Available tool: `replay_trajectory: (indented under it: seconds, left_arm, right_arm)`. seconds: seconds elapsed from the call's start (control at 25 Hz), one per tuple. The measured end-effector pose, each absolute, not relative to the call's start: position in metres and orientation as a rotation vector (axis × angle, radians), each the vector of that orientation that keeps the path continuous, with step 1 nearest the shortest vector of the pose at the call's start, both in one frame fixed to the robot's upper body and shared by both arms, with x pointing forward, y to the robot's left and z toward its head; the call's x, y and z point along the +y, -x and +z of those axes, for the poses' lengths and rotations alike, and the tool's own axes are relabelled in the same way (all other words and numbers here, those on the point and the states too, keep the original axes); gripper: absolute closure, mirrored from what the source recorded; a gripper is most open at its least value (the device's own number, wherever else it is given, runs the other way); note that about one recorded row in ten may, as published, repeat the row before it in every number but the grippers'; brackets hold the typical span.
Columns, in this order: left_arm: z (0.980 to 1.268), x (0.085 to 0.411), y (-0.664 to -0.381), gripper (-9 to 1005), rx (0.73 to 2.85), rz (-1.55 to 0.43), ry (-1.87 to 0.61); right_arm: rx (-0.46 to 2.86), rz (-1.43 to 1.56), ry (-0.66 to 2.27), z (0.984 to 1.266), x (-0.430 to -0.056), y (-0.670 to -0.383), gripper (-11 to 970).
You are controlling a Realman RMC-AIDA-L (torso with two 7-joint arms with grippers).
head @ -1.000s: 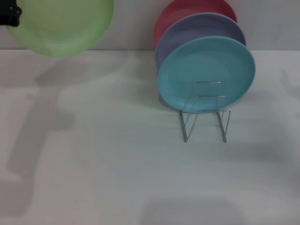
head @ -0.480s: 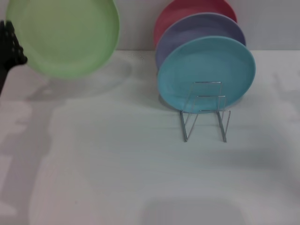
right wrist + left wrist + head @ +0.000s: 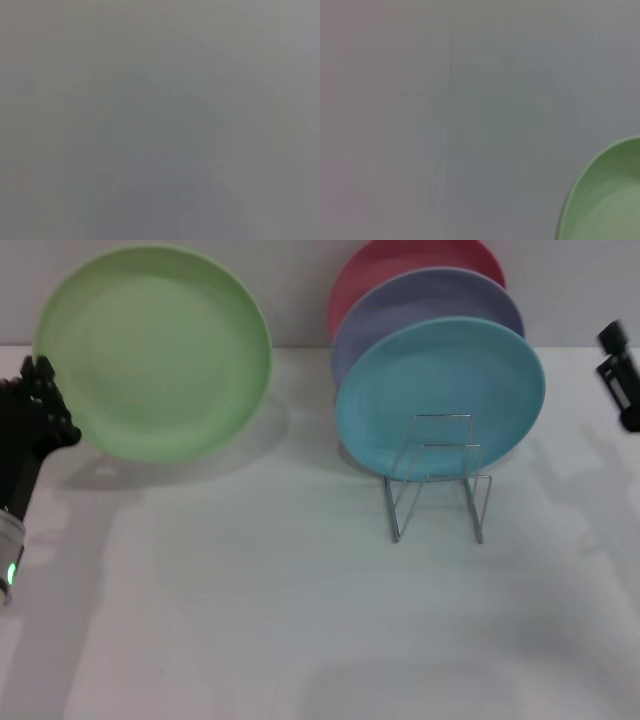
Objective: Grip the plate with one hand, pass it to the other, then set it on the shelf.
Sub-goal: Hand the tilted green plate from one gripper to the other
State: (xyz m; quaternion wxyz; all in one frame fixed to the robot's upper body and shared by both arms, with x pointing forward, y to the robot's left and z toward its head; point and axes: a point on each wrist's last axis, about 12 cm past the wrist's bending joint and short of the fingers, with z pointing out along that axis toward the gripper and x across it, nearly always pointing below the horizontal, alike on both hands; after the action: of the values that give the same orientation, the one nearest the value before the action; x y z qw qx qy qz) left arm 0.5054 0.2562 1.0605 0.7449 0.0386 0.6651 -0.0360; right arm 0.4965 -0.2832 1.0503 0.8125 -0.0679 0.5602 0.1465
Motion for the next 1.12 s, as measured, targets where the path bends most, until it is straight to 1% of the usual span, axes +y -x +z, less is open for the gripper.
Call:
replay_trajectory:
  seconds: [0.16,0.4,0.52,0.76,0.96,1.12]
  left_arm:
    - [1.051,0.252,-0.492,935,1.433,-0.089,-0.11]
    - [1.048,0.251,-0.48,934,1.411,-0.101,-0.11]
    - [1.045,0.252,-0.474,933,1.408,-0.104,-0.108]
    - [1.037,0.253,-0.458,932,1.398,-0.092,-0.126]
    - [1.032,0.253,-0.453,931,1.415,-0.079,-0.128]
    - [1.028,0.247,-0.449,930,1.437,-0.028,-0.134]
  right_arm:
    - [1.202,0.404,0.181,1.045,-0.267,-0.484,217]
    - [1.21,0.483,0.207,1.042,-0.252,-0.477,217]
    - [1.214,0.548,0.234,1.042,-0.238,-0.475,217]
    - [1.265,0.662,0.297,1.041,-0.205,-0.484,218]
    - [1.346,0.716,0.346,1.038,-0.179,-0.495,218]
    - [1.39,0.743,0.378,1.04,-0.162,-0.505,218]
